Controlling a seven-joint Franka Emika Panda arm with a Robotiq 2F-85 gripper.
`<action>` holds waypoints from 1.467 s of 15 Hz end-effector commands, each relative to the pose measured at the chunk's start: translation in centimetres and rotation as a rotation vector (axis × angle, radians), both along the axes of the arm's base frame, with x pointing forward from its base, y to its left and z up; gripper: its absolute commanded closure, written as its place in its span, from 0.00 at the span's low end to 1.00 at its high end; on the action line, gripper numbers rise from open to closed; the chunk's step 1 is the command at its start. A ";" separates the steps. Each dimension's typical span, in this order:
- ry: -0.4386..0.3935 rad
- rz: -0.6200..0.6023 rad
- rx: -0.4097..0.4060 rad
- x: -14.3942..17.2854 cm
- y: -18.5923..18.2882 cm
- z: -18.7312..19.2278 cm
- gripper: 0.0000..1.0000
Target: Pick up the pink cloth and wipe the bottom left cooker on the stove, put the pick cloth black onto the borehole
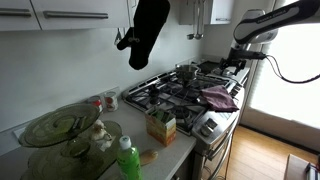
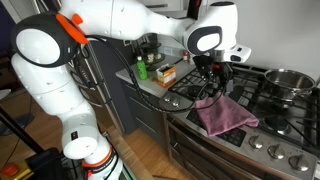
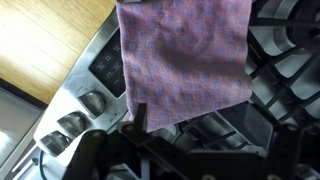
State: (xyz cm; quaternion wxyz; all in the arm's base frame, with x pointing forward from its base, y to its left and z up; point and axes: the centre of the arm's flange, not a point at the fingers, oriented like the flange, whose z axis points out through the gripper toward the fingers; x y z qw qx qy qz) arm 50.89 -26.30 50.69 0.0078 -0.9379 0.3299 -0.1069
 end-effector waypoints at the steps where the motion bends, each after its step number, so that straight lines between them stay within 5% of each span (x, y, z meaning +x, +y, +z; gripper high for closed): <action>1: -0.001 0.000 0.000 0.0 0.0 0.2 0.00; 5: -0.003 0.000 -0.001 0.0 0.0 0.3 0.00; 10: 0.035 -0.208 0.058 0.5 0.9 -6.0 0.00; 16: -0.076 -0.340 0.070 1.2 0.4 -11.2 0.00; 22: -0.128 -0.386 0.182 1.2 0.4 -14.4 0.00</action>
